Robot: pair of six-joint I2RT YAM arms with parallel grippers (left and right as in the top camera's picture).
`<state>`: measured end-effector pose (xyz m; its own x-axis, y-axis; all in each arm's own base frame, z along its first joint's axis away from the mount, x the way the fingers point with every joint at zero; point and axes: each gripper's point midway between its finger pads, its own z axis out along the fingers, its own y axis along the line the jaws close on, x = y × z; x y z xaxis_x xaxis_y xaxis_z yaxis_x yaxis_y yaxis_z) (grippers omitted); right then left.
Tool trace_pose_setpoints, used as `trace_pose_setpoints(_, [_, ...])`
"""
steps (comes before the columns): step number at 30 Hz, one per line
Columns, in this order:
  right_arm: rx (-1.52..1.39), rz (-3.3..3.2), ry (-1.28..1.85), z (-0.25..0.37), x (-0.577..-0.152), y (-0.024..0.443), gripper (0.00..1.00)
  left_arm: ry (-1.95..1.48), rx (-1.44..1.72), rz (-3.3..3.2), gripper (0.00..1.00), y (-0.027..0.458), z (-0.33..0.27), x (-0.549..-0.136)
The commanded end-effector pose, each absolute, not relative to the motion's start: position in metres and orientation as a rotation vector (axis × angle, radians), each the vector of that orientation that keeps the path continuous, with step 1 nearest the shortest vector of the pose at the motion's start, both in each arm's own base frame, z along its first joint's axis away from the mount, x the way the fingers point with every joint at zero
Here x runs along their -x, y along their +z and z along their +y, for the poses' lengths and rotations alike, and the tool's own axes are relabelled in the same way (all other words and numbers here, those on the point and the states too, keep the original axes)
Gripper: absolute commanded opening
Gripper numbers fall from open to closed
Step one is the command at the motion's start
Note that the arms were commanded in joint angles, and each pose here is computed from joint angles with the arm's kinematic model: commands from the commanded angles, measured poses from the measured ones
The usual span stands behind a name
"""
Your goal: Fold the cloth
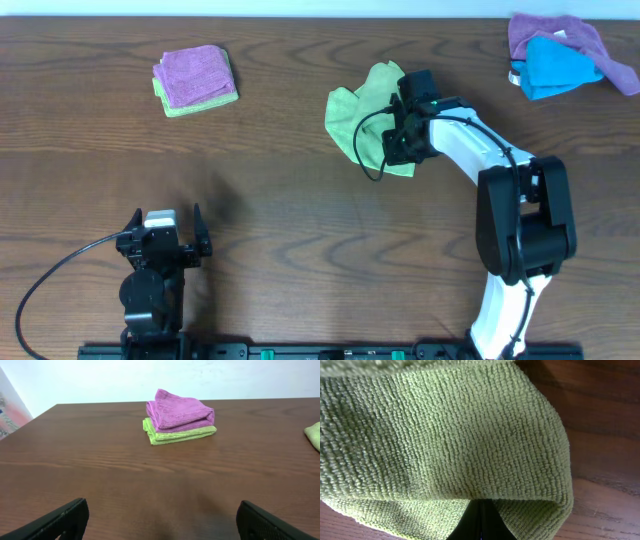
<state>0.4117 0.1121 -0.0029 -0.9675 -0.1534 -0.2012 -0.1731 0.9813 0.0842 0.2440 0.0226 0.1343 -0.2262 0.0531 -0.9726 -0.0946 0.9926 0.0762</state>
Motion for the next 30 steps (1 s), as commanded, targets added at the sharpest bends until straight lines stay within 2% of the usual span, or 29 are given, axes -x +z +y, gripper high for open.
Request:
trace_pose_setpoints(1, [0.249, 3.005, 0.113, 0.102, -0.39, -0.022, 0.01, 0.134, 0.026, 1.841, 0.95, 0.114, 0.022, -0.243])
trace_pose_setpoints(13, [0.211, 3.241, 0.071, 0.086, -0.308, -0.06, 0.01, 0.134, 0.026, 1.841, 0.95, 0.114, 0.022, -0.243])
trace_pose_setpoints(17, [0.178, 3.199, 0.08, 0.089, -0.306, -0.045, 0.02, 0.134, 0.026, 1.841, 0.96, 0.114, 0.022, -0.243])
trace_pose_setpoints(23, [0.174, 3.005, 0.094, 0.087, -0.309, 0.002, 0.02, 0.134, 0.026, 1.841, 0.95, 0.114, 0.022, -0.243])
trace_pose_setpoints(30, [0.082, 3.013, 0.085, 0.074, -0.266, 0.008, 0.02, 0.134, 0.026, 1.841, 0.95, 0.114, 0.022, -0.243])
